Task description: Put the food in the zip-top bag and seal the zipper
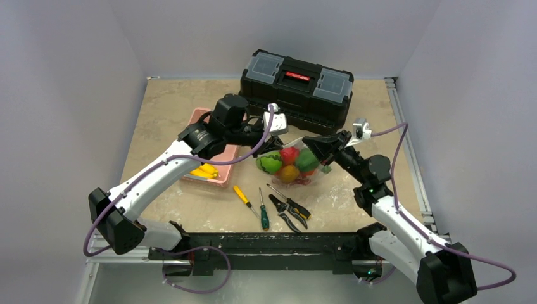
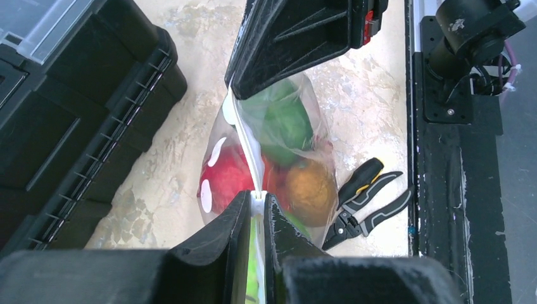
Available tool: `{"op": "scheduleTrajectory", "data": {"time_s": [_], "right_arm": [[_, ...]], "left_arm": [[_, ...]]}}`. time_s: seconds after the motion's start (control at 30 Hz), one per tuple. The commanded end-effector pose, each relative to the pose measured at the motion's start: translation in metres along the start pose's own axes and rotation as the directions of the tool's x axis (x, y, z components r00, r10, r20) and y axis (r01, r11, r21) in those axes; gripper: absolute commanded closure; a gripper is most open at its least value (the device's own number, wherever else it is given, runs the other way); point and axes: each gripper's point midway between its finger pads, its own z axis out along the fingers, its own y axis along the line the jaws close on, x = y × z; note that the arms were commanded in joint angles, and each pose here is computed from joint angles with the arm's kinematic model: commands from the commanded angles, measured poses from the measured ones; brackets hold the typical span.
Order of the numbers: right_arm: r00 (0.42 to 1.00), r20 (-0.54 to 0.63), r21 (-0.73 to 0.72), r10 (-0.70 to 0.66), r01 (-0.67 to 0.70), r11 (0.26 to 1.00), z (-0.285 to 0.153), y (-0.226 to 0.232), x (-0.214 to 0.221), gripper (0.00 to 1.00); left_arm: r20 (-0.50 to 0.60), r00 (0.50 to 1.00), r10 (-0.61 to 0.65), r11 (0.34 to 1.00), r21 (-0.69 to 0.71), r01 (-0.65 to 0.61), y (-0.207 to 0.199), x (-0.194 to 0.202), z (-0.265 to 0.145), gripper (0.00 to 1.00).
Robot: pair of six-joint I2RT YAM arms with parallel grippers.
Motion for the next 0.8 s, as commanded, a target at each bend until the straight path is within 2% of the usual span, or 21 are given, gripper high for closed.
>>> {"op": "scheduleTrajectory", "data": {"time_s": [0.0, 0.23, 0.5, 0.67, 0.77], "right_arm": [[0.99, 0.135, 0.215, -0.027, -0.002, 0.977, -0.009, -0.04, -0.018, 1.0], [0.986, 0.159, 0.239, -0.041, 0.002, 0.971, -0.018, -0.042, -0.018, 1.0], [0.982, 0.183, 0.254, -0.039, -0.009, 0.967, -0.024, -0.046, -0.012, 1.0], [0.979, 0.196, 0.312, -0.055, -0.009, 0.95, -0.032, -0.055, -0.014, 1.0], [0.977, 0.202, 0.347, -0.064, -0.01, 0.938, -0.036, -0.061, -0.013, 1.0]], "left_arm": [[-0.029, 1.0, 0.001, 1.0, -0.026, -0.001, 0.001, -0.001, -0.011, 1.0], [-0.2, 0.976, -0.087, 0.996, -0.047, 0.079, 0.0, 0.035, -0.017, 1.0], [-0.245, 0.961, -0.125, 0.988, -0.122, 0.098, -0.003, 0.062, -0.03, 1.0], [-0.31, 0.944, -0.11, 0.982, -0.181, 0.055, 0.003, 0.088, -0.038, 1.0], [-0.312, 0.945, -0.096, 0.974, -0.225, 0.025, 0.01, 0.093, -0.042, 1.0]]}}
